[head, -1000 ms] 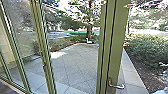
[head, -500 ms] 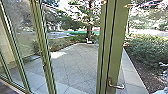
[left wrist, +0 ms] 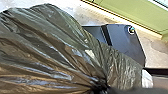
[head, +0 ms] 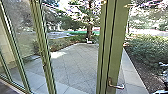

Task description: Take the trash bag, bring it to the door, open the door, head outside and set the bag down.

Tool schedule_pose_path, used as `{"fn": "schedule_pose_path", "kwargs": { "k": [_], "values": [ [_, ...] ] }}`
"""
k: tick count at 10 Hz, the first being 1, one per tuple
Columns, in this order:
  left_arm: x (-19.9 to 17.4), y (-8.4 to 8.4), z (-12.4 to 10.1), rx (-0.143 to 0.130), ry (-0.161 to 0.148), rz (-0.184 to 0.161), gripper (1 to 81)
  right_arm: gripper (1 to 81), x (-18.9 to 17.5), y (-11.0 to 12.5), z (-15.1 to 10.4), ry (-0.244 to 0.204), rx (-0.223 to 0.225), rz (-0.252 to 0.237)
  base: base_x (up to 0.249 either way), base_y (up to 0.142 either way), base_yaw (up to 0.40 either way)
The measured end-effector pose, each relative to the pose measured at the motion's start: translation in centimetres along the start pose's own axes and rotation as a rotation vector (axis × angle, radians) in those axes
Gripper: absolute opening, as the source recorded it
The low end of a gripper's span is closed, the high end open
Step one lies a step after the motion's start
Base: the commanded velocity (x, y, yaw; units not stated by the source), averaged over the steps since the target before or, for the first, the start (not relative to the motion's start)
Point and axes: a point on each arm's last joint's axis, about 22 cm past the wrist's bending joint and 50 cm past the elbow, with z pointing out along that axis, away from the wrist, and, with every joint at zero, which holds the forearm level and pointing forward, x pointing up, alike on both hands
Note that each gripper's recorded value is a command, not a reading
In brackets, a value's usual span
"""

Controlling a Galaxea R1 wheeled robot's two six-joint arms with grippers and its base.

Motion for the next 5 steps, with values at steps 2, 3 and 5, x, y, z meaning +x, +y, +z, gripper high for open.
{"fn": "schedule_pose_path", "kwargs": {
  "k": [2, 3, 5],
  "values": [
    [0.0, 0.1, 0.0, -0.001, 0.002, 0.000, 1.0, 81.1, 1.5, -0.8, -0.1, 0.004, -0.001, 0.066, 0.000, 0.000, 0.000],
    [0.1, 0.1, 0.0, -0.001, 0.003, -0.001, 1.0, 81.1, 2.1, -0.7, 0.2, 0.004, -0.002, 0.099, 0.000, 0.000, 0.000],
    [0.1, 0.1, 0.0, -0.001, 0.002, -0.001, 1.0, 81.1, 3.1, -0.6, 1.4, -0.010, -0.003, 0.145, 0.000, 0.000, 0.000]
  ]
}}
